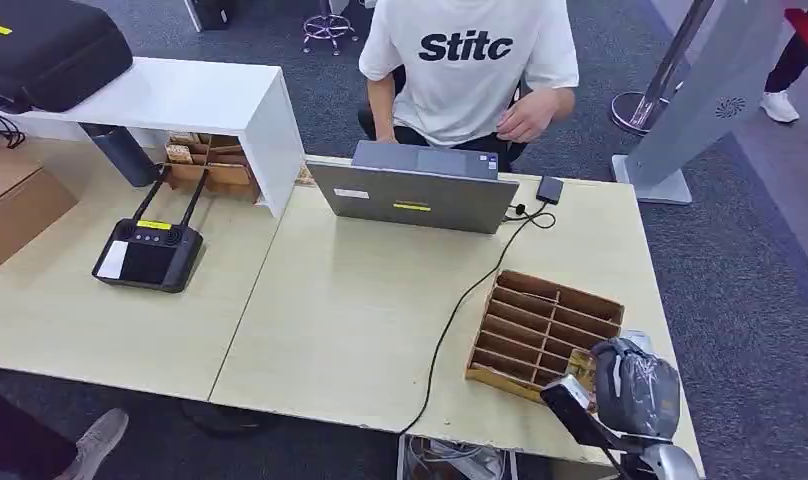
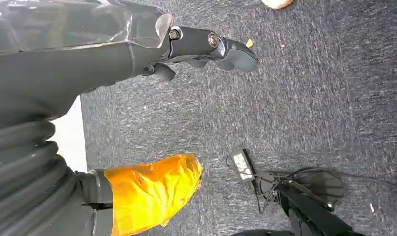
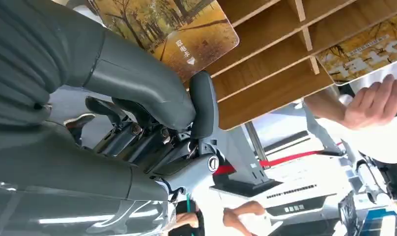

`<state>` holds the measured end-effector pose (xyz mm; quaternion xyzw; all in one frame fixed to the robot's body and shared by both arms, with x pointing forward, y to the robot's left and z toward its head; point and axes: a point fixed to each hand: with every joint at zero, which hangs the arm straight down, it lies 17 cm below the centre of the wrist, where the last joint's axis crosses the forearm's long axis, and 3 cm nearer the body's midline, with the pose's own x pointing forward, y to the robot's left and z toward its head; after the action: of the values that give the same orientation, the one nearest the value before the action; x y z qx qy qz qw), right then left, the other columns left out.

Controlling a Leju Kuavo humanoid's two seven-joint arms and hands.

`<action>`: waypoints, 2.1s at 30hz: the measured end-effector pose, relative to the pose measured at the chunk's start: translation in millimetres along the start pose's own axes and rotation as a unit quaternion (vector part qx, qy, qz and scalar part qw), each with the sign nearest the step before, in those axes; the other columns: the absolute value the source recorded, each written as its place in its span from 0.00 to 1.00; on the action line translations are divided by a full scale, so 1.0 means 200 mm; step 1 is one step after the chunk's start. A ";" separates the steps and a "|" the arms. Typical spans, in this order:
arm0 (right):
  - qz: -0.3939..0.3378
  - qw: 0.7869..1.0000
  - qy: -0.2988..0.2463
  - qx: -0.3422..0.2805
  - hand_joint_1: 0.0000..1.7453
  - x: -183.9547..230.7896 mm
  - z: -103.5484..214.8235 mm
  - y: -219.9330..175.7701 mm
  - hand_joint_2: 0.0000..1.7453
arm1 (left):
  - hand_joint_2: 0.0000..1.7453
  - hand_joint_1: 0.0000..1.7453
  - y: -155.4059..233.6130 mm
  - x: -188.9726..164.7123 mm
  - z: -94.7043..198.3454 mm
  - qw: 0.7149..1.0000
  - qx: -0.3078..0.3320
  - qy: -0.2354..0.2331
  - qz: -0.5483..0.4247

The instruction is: Pass the card to the sensor for recognition and then transmit it.

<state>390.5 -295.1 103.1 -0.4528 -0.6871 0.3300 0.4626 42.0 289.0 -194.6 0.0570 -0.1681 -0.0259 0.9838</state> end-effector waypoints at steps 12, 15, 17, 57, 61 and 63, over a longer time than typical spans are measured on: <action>-0.001 1.000 0.000 -0.003 1.00 0.00 -0.01 -0.01 1.00 | 1.00 0.00 0.00 0.00 0.00 1.000 -0.001 0.000 -0.003; -0.008 1.000 -0.007 -0.010 1.00 0.01 -0.02 -0.02 1.00 | 1.00 0.00 0.00 0.01 0.00 1.000 -0.001 -0.005 -0.006; -0.012 1.000 -0.011 -0.019 1.00 0.03 -0.04 -0.04 1.00 | 1.00 0.00 0.01 0.01 -0.01 1.000 0.000 -0.005 -0.007; 0.004 0.973 -0.116 -0.201 1.00 0.65 -1.43 -1.13 1.00 | 1.00 0.00 0.07 0.21 -0.29 0.996 0.006 -0.074 -0.052; 0.063 0.984 -0.083 -0.146 1.00 0.61 -1.62 -1.01 1.00 | 1.00 0.00 0.04 0.21 -0.32 0.997 -0.003 -0.070 -0.038; 0.085 0.986 -0.072 -0.126 1.00 0.60 -1.68 -0.96 1.00 | 1.00 0.00 0.02 0.19 -0.33 0.998 -0.008 -0.063 -0.030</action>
<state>624.1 -244.1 430.8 -0.5395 -0.7138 0.3102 0.3213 99.6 297.8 -242.6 0.0520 -0.2277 -0.0600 0.9705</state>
